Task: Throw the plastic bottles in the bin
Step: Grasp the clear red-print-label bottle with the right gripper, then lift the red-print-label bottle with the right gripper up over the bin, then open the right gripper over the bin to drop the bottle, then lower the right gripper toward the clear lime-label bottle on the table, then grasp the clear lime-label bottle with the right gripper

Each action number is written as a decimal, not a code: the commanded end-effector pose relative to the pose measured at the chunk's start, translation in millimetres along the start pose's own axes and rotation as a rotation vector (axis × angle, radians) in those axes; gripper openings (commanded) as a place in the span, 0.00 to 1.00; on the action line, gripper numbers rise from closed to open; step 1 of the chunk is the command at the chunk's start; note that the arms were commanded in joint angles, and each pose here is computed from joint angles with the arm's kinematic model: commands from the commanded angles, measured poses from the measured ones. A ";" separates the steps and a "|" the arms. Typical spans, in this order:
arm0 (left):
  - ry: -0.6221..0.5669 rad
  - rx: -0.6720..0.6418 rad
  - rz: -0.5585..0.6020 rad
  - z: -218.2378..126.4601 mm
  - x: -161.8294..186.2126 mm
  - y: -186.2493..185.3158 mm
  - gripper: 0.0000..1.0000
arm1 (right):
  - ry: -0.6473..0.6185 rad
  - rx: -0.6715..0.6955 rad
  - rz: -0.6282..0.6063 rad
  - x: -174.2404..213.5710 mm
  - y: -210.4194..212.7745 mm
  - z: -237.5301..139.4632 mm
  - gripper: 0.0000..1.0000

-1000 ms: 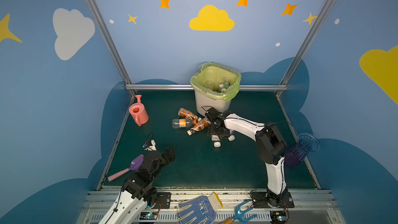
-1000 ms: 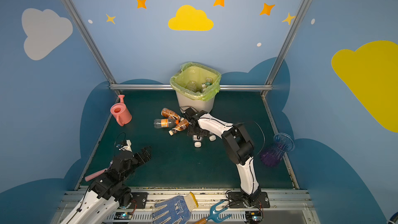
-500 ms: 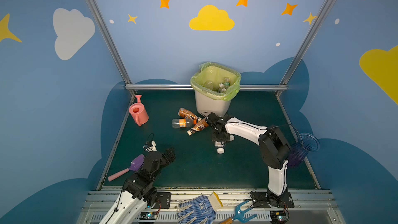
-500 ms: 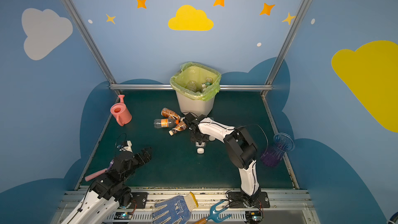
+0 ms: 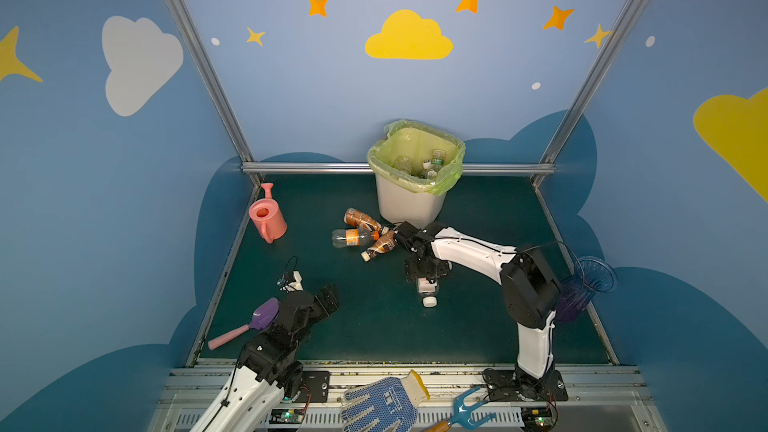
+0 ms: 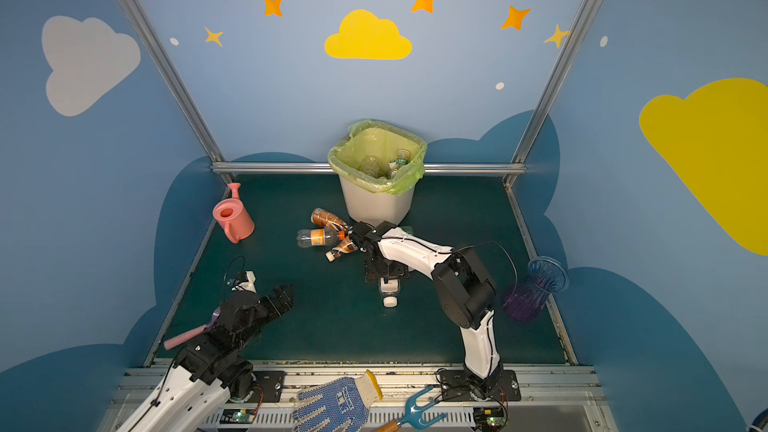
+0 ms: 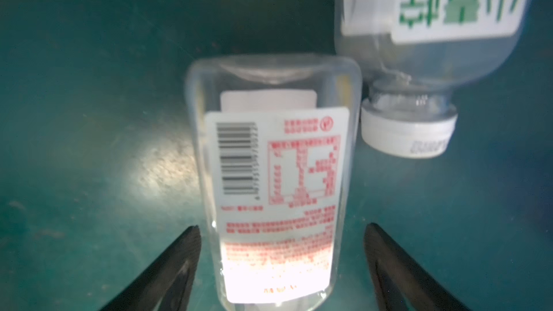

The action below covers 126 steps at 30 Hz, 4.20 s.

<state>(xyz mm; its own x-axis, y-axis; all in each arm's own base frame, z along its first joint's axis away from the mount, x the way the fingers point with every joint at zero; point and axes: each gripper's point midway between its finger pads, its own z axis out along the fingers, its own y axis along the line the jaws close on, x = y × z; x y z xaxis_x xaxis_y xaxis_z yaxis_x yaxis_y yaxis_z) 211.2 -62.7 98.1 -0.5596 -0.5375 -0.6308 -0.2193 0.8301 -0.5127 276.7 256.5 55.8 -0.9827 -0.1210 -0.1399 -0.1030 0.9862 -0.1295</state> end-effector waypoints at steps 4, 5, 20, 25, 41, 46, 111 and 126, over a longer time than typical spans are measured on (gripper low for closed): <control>0.003 -0.014 0.009 1.9 2.6 4.7 1.00 | 0.064 0.022 -0.039 -3.4 -6.3 13.7 0.84; 0.003 -0.015 0.010 2.1 2.6 4.7 1.00 | 0.067 0.014 -0.041 -5.2 -5.1 14.2 0.83; 0.027 -0.036 0.007 3.9 8.5 9.9 1.00 | 0.046 -0.045 -0.050 -7.1 -5.2 -1.9 0.55; 0.028 -0.046 -0.001 5.8 7.6 9.8 1.00 | -0.160 -0.146 -0.059 -34.4 -11.4 -77.5 0.51; 0.217 -0.116 0.105 54.6 8.1 -29.0 1.00 | -1.329 -0.415 -0.034 -121.5 -126.3 -446.9 0.57; 0.330 -0.098 0.134 71.7 18.3 -52.2 1.00 | -0.983 -0.668 -0.104 -207.6 -53.4 -372.9 0.64; 0.163 -0.186 0.352 35.1 -16.5 -44.2 1.00 | -0.325 -0.130 0.056 -90.0 -57.4 27.0 0.90; 0.131 -0.161 0.322 23.0 -17.0 -38.1 1.00 | -0.280 -0.136 0.070 -54.6 -63.8 24.4 0.52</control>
<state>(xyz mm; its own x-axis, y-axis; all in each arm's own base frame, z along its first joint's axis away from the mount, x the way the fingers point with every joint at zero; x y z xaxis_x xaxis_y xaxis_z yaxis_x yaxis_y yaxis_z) 251.2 -94.0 115.4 -0.7173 -0.2216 -0.6605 -0.1136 0.9726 -0.2029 356.6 202.0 39.8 -0.9052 -0.0591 -0.4208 -0.0760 0.9968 0.0235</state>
